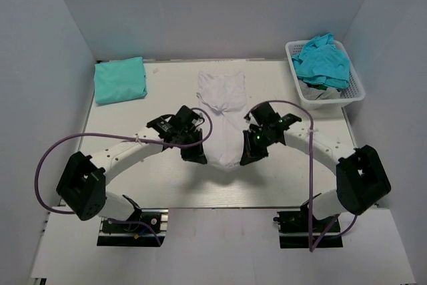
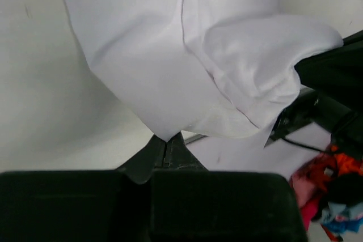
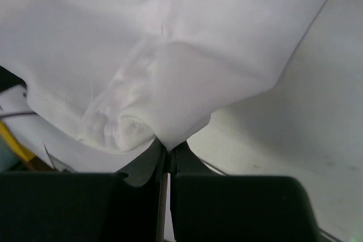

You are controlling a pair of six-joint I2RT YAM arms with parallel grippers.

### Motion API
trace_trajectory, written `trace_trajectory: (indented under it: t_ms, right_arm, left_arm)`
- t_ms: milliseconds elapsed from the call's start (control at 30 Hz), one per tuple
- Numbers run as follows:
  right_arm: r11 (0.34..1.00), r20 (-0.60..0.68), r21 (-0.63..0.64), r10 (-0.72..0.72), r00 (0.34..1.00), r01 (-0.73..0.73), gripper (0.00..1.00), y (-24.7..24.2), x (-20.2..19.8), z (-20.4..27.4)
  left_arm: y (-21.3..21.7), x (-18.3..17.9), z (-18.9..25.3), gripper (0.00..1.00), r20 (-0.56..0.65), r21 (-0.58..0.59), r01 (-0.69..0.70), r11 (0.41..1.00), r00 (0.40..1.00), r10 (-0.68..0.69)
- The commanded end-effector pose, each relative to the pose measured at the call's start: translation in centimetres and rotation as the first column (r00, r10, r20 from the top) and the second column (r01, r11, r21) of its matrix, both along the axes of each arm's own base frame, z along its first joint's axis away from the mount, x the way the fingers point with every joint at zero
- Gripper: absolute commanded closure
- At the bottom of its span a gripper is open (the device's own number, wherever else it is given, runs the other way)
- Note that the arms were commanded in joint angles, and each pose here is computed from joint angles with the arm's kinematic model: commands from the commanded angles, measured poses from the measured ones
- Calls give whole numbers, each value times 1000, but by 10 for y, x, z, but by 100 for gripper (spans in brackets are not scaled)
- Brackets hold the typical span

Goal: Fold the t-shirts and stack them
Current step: Fold the folded rectangular tshirt in 1/3 of the way

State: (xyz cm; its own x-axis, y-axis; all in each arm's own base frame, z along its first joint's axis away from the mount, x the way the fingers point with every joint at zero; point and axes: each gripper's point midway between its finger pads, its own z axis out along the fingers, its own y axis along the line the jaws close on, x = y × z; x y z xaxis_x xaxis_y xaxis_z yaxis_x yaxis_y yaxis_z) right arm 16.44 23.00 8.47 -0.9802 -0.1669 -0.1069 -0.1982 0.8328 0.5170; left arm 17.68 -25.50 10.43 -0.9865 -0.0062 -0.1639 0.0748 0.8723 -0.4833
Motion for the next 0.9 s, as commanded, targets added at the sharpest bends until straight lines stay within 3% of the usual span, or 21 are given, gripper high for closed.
trace_trajectory:
  t_ms: [0, 167, 500, 867]
  right_arm:
    - [996, 102, -69, -48, 994, 55, 100, -6, 41, 15]
    - [993, 169, -64, -86, 982, 98, 100, -10, 82, 33]
    - [993, 187, -21, -112, 976, 118, 100, -2, 161, 48]
    - [992, 143, 15, -125, 982, 124, 100, 4, 216, 26]
  left_arm:
    - [1, 39, 12, 100, 121, 54, -77, 996, 990, 70]
    - [8, 71, 12, 100, 156, 120, -138, 983, 981, 118]
    - [5, 158, 41, 100, 294, 91, -202, 975, 941, 168]
    - [-2, 213, 9, 100, 251, 57, -206, 977, 950, 186]
